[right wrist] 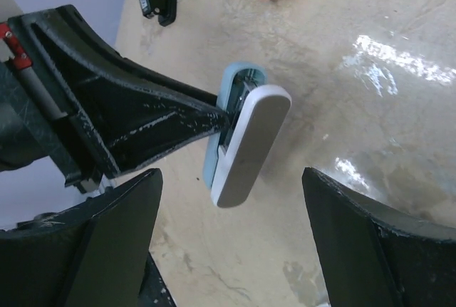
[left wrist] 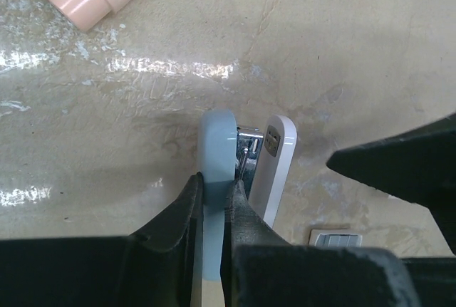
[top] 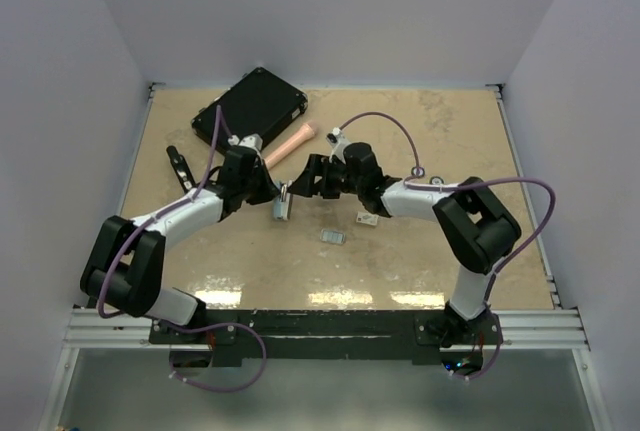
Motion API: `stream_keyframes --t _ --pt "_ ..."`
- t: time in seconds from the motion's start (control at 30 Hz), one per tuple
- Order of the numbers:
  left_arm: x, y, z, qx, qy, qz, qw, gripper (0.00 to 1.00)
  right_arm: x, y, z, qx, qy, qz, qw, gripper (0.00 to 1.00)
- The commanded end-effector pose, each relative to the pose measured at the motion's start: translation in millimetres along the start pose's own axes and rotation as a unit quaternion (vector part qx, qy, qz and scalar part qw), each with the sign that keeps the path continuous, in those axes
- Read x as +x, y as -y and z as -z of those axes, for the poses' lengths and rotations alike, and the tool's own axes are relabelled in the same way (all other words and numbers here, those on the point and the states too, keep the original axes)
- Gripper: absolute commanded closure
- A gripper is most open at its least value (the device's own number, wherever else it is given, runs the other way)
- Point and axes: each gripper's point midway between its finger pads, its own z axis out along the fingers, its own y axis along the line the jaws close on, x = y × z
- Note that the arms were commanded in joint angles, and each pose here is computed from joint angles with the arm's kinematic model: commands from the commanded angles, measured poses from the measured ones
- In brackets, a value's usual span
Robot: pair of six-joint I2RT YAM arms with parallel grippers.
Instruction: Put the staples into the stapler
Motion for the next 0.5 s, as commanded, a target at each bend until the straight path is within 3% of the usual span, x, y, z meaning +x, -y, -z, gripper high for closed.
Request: stream_keyframes --t 0.0,0.2,0.47 --pt "-22 23 17 0.054 0.043 -0.013 0.997 1.00 -24 -36 -13 -0.076 0.024 -0.004 0.997 0.15" --pt "-25 29 27 0.069 0.055 -0.017 0.996 1.00 -22 -33 -26 -0.087 0.014 -0.011 0.996 0.18" --pt "-25 30 30 0.072 0.055 -0.019 0.996 1.00 -25 -42 -24 -0.104 0.015 -0.005 0.994 0.33"
